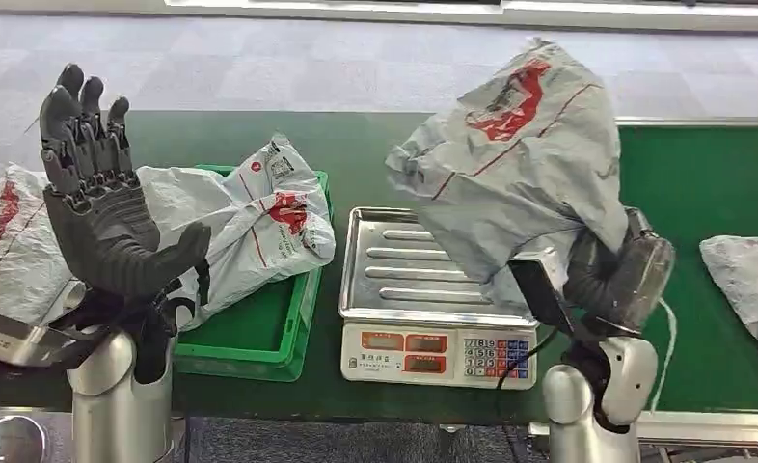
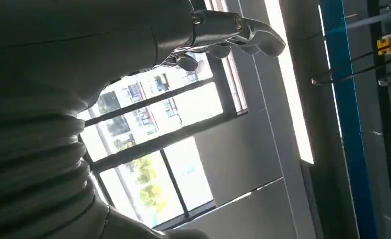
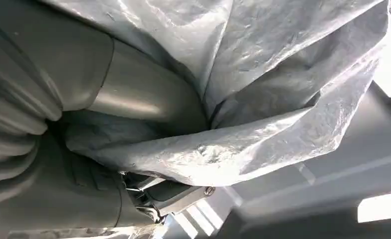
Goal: Moved the parcel from conveyor to table for the left to box.
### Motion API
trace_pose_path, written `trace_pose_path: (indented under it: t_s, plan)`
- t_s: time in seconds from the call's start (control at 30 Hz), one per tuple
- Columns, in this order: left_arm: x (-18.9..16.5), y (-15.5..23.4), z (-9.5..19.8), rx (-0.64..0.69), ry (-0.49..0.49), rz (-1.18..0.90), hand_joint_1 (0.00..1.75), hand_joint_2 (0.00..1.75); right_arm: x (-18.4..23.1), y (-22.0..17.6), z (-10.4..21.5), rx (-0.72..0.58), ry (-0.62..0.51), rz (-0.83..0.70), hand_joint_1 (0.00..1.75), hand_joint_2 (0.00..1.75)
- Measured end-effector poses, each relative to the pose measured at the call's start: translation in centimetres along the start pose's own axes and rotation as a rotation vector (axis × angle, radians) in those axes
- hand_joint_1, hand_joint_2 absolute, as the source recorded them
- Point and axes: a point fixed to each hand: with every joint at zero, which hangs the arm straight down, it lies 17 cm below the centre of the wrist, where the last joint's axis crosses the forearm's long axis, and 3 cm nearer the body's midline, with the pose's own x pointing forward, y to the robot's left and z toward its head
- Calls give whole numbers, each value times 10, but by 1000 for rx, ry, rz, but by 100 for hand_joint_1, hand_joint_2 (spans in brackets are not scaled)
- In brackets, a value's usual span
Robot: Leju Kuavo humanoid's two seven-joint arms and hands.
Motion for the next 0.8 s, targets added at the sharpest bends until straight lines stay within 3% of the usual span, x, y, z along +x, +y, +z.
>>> trace_pose_path:
  t_s: [0.2, 0.23, 0.27, 0.53, 0.57, 0.8]
  plan:
    - [-4, 2, 3, 3, 7, 13, 0, 175, 13, 31, 17, 90, -36, -25, 175, 175]
    - [-5, 2, 4, 2, 10, 14, 0, 175, 13, 33, 19, 96, -37, -27, 68, 175]
    - [-6, 2, 4, 2, 12, 15, 0, 175, 12, 35, 21, 101, -35, -28, 0, 175]
    - [-15, -3, 8, -13, 36, 8, 0, 175, 2, 38, 30, 116, -15, -15, 0, 175]
    - [-16, -4, 8, -15, 39, 6, 0, 175, 1, 39, 32, 118, -14, -14, 0, 0]
    - [-18, -6, 7, -25, 43, -3, 0, 175, -5, 48, 38, 172, 2, -34, 0, 0]
